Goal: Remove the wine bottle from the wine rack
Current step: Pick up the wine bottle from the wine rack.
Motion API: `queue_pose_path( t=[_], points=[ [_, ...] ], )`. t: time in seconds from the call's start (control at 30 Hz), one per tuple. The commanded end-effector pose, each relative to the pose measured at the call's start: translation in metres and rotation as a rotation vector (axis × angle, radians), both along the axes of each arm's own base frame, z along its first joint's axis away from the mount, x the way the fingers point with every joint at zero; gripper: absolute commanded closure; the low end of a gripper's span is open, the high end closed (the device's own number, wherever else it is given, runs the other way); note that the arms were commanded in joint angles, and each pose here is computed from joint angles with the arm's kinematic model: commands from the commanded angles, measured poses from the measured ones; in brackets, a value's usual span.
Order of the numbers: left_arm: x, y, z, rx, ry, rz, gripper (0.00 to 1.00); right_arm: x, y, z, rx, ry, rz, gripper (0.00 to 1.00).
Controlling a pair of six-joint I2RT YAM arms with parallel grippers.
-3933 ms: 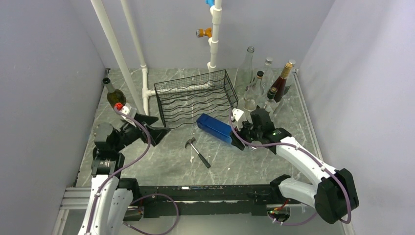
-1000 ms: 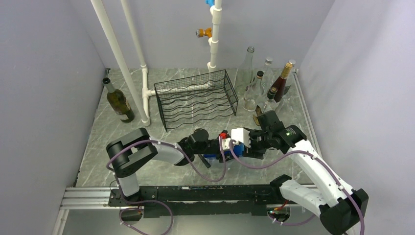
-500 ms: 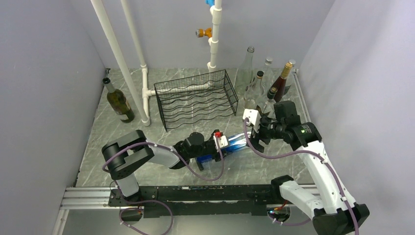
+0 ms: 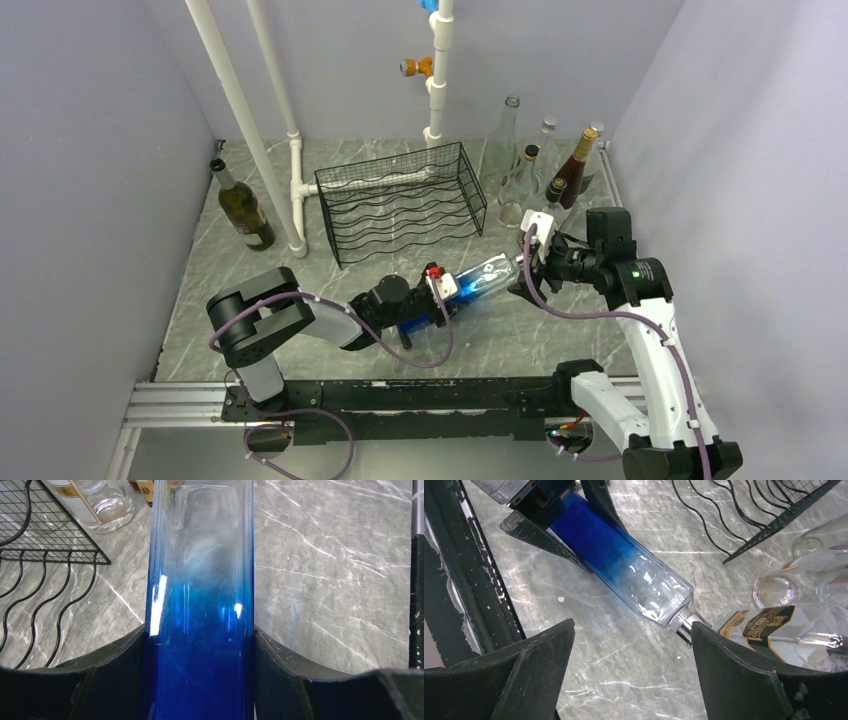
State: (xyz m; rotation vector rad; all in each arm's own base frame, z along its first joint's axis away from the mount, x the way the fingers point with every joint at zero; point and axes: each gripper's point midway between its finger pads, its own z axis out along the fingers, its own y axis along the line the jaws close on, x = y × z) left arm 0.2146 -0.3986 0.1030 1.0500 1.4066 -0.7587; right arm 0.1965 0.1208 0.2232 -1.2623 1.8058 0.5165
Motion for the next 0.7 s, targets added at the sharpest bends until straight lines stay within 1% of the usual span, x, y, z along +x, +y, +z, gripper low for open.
queue_pose_path(
  t=[0.0, 0.13, 0.3, 0.5, 0.53, 0.6, 0.67],
  points=[
    [0.011, -0.003, 0.088, -0.260, -0.134, 0.050, 1.00, 0.007, 0.004, 0.031, 0.108, -0.061, -0.024, 0.11],
    [0.014, 0.002, 0.089, -0.277, -0.135, 0.081, 1.00, 0.010, 0.002, 0.041, 0.179, -0.056, -0.056, 0.11],
    [0.015, 0.006, 0.094, -0.303, -0.137, 0.097, 1.00, 0.024, -0.009, 0.048, 0.299, -0.011, -0.164, 0.10],
    [0.011, 0.009, 0.102, -0.333, -0.151, 0.092, 1.00, 0.041, -0.025, 0.046, 0.515, 0.127, -0.291, 0.09],
    [0.010, 0.009, 0.104, -0.337, -0.154, 0.091, 1.00, 0.043, -0.028, 0.046, 0.542, 0.143, -0.312, 0.09],
    [0.007, 0.009, 0.106, -0.346, -0.162, 0.086, 1.00, 0.045, -0.033, 0.043, 0.578, 0.171, -0.346, 0.02],
    [0.005, 0.010, 0.110, -0.357, -0.169, 0.081, 1.00, 0.044, -0.033, 0.040, 0.605, 0.195, -0.350, 0.00]
  ],
)
